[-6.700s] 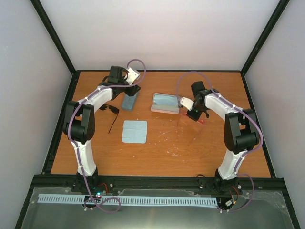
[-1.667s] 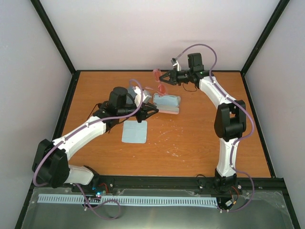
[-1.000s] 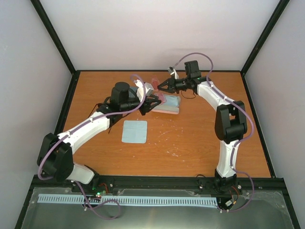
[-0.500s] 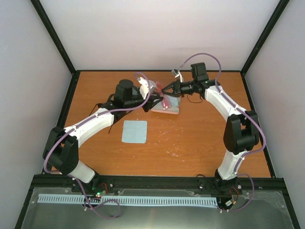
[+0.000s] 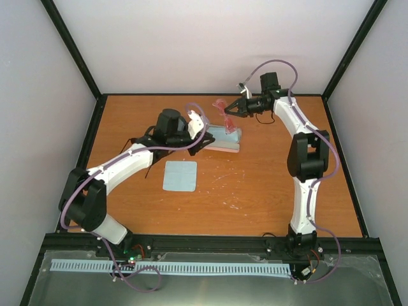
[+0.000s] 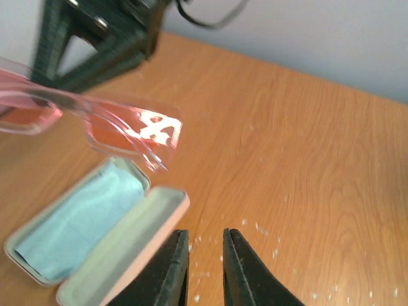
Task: Organize the sunglasses
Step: Fold the sunglasses, then place the sunglasses in the sunglasses case.
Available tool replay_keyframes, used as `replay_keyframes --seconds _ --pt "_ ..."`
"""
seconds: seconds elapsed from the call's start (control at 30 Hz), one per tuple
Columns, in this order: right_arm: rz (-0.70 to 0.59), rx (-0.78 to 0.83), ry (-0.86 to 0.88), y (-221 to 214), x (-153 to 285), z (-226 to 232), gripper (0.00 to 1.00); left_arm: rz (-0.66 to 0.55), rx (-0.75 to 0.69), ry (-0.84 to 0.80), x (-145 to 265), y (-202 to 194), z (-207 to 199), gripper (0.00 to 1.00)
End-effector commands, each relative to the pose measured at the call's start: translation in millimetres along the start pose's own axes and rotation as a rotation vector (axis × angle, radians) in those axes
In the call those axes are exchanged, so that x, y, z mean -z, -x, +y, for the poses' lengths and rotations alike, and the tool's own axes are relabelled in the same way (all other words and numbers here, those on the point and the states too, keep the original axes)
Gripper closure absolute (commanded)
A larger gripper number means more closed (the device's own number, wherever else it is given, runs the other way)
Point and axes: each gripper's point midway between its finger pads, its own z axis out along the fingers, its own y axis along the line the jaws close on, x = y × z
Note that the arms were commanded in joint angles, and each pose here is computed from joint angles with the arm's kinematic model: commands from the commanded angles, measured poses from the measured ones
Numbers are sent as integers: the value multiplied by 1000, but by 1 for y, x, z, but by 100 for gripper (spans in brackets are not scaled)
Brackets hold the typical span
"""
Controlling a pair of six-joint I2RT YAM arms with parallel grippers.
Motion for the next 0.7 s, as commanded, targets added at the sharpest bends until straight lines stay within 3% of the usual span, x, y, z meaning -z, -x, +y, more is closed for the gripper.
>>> replay_keyframes --seconds 0.0,0.2,0.37,0.67 --pt "82 17 -68 -12 -13 -32 97 225 -4 -81 -15 -74 -6 83" --pt "99 90 -277 -16 -13 -79 97 385 9 -99 -47 -121 2 85" --pt "84 154 -391 -14 -5 -96 97 433 16 -85 -69 -134 17 85" --pt "101 211 -451 -13 -3 -108 97 479 5 -35 -97 -146 44 84"
